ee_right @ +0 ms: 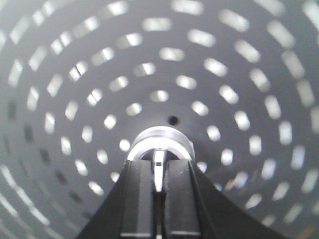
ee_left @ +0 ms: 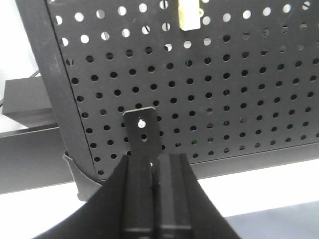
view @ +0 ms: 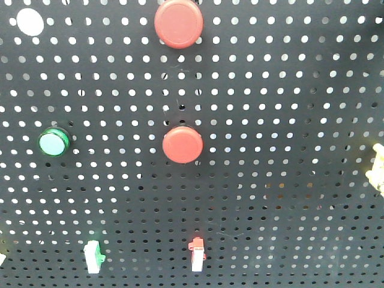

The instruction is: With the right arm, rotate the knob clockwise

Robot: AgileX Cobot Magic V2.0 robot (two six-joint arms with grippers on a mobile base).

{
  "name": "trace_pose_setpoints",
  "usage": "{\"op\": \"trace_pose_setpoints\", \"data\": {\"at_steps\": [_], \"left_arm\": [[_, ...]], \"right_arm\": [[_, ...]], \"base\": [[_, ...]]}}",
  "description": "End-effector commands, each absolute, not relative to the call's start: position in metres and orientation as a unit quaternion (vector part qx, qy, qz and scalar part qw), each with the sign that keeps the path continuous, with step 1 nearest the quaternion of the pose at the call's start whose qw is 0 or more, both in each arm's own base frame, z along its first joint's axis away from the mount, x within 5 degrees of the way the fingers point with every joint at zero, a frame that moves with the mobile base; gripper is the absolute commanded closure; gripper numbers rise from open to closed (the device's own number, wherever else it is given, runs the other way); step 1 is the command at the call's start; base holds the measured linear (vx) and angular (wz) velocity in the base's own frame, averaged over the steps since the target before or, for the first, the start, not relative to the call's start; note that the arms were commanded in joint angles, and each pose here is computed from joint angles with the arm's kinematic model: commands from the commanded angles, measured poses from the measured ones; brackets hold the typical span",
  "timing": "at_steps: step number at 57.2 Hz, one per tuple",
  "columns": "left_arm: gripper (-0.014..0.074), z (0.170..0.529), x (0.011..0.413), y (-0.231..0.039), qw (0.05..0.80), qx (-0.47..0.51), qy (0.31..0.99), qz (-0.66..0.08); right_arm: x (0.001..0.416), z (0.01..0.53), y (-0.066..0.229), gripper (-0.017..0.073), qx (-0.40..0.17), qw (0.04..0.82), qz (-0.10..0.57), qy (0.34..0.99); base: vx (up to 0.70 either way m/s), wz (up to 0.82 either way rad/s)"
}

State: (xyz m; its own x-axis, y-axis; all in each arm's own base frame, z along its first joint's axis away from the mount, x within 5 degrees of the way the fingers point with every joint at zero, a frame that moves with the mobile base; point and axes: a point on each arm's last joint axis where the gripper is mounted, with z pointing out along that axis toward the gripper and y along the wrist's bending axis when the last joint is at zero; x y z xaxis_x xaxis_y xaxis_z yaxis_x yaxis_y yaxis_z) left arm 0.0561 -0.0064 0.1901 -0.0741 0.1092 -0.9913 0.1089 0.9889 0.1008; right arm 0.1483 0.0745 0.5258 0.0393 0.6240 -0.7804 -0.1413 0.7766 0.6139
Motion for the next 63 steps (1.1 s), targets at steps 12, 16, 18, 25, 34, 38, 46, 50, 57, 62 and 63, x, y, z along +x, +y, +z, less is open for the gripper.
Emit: {"op": "trace_pose_setpoints", "data": {"at_steps": [12, 16, 18, 25, 34, 38, 46, 50, 57, 62, 63], "left_arm": [[0.06, 0.188, 0.056, -0.006, 0.701, 0.069, 0.71, -0.002], [0.06, 0.188, 0.056, -0.006, 0.701, 0.069, 0.71, -0.002], [0.06, 0.188, 0.056, -0.006, 0.701, 0.069, 0.71, -0.002], [0.06, 0.188, 0.056, -0.006, 0.701, 0.069, 0.71, -0.002], [0.06, 0.188, 0.056, -0.006, 0.701, 0.069, 0.71, -0.002], [0.06, 0.188, 0.056, -0.006, 0.701, 0.069, 0.71, -0.002], [0.06, 0.188, 0.056, -0.006, 0.701, 0.069, 0.71, -0.002], [0.06, 0.188, 0.056, -0.006, 0.701, 0.069, 0.71, -0.002], [0.06, 0.188, 0.056, -0.006, 0.701, 0.069, 0.71, -0.002], [0.06, 0.188, 0.056, -0.006, 0.701, 0.069, 0.71, -0.002], [0.06, 0.188, 0.056, -0.006, 0.701, 0.069, 0.71, -0.002]], "right_arm": [[0.146, 0.544, 0.074, 0.0559, 0.204, 0.721, 0.334, 0.572], [0.145, 0.545, 0.073, 0.0544, 0.2, 0.727, 0.329, 0.569], [0.145, 0.545, 0.073, 0.0529, 0.199, 0.73, 0.326, 0.567], [0.145, 0.546, 0.073, 0.0451, 0.196, 0.733, 0.324, 0.565], [0.145, 0.546, 0.073, 0.0291, 0.196, 0.733, 0.324, 0.565], [0.145, 0.546, 0.073, 0.0215, 0.195, 0.734, 0.322, 0.565], [0.137, 0.549, 0.067, 0.0099, 0.175, 0.734, 0.326, 0.57], [0.131, 0.549, 0.066, 0.0092, 0.148, 0.726, 0.335, 0.582], [0.116, 0.548, 0.057, 0.0169, 0.118, 0.709, 0.337, 0.608], [0.108, 0.546, 0.047, 0.0295, 0.102, 0.705, 0.313, 0.628], [0.106, 0.544, 0.044, 0.0339, 0.1, 0.703, 0.305, 0.635]], "base": [[0.0, 0.0], [0.0, 0.0], [0.0, 0.0], [0.0, 0.0], [0.0, 0.0], [0.0, 0.0], [0.0, 0.0], [0.0, 0.0], [0.0, 0.0], [0.0, 0.0], [0.0, 0.0]]}}
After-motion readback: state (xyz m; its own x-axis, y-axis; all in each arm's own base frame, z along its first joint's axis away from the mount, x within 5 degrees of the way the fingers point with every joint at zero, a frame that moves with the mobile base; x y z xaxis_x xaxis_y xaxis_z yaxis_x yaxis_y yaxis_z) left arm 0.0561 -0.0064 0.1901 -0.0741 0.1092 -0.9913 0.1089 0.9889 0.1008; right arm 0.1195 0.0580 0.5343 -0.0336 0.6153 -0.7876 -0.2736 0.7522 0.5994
